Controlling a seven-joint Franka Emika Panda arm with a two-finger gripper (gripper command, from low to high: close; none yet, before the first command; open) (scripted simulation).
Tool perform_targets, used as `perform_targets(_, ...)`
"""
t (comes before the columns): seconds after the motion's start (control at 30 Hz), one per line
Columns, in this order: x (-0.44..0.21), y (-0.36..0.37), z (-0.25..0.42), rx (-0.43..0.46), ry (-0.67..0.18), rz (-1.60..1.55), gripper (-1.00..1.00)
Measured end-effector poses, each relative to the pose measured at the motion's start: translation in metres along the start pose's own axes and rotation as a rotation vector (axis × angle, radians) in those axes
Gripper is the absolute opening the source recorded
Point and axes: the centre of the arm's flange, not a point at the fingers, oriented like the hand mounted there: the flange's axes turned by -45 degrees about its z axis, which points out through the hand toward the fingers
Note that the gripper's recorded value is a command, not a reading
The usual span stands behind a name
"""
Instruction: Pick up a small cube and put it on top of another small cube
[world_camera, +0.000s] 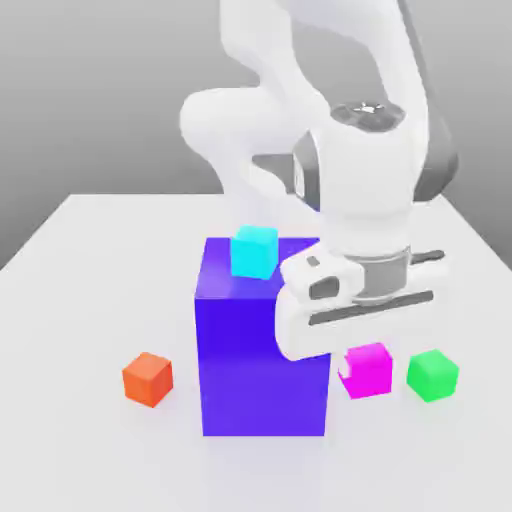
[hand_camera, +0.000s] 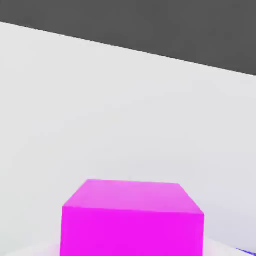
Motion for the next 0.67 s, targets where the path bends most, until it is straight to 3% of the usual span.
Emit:
perform_targets(0.17, -0.035, -0.099, 0.006, -0.027, -0.039, -0.285, -1.0)
perform_targets(0.57, -0.052, -0.107, 0.075, -0.05, -0.063, -0.339, -1.0)
perform_targets(0.6, -0.054, -0.107, 0.08, -0.049, -0.064, -0.34, 1.0)
perform_targets(0.67, -0.054, -0.107, 0.08, -0.049, -0.064, -0.34, 1.0)
